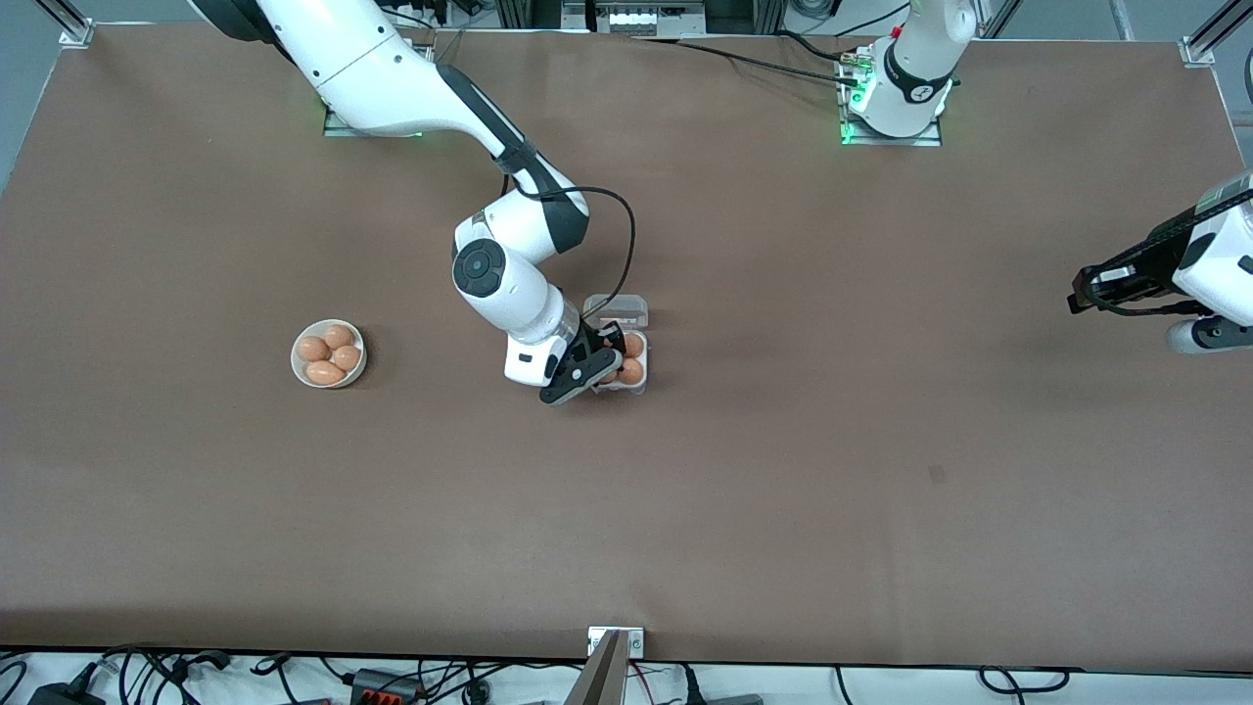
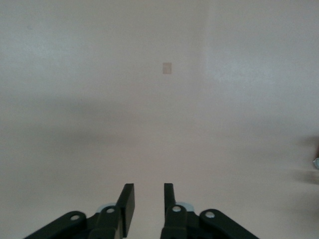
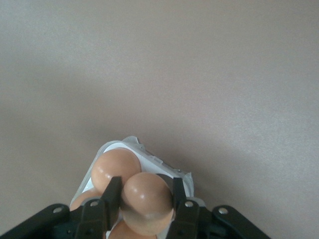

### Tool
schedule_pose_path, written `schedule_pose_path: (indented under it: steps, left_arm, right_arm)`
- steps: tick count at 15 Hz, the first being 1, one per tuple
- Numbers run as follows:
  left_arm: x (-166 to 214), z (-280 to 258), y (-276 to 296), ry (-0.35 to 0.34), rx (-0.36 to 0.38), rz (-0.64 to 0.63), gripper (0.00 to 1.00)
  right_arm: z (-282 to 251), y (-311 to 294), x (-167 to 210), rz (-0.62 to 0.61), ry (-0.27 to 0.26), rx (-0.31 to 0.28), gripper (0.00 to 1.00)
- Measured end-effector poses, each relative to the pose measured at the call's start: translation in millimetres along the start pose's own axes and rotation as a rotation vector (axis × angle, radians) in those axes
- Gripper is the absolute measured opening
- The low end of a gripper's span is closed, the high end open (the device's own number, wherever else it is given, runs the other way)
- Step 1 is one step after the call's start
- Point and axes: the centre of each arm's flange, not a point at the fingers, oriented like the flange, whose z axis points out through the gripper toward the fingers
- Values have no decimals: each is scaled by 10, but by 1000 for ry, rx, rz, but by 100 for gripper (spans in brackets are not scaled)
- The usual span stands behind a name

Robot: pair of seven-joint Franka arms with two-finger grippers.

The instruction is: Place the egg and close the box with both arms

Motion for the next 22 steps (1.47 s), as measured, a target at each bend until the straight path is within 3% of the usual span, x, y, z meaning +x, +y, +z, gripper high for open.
schedule_pose_path:
  steps: [3, 6, 8, 9, 11, 17, 22]
  left_arm:
    - [-5, 3, 6, -3, 0, 1, 24]
    - [-27, 15, 48, -18, 2, 9, 22]
    - [-49, 15, 59, -32, 4, 12, 13]
    - [-54, -15, 58, -30, 4, 12, 13]
    - [-61, -75, 58, -23, 3, 12, 14]
    - [-67, -101, 60, -21, 2, 13, 12]
    - [-68, -100, 62, -21, 2, 13, 11]
  right_arm:
    - [-2, 20, 2, 3, 1, -3, 51]
    - [-39, 75, 33, 21, 11, -8, 79]
    - [-123, 80, 99, 40, 30, -8, 97]
    - [-198, 77, 143, 43, 42, -8, 100]
    - [-425, 136, 235, 52, 36, -18, 100]
    - [-1874, 965, 596, 156, -131, -62, 100]
    - [-2704, 1907, 472, 299, -225, -117, 100]
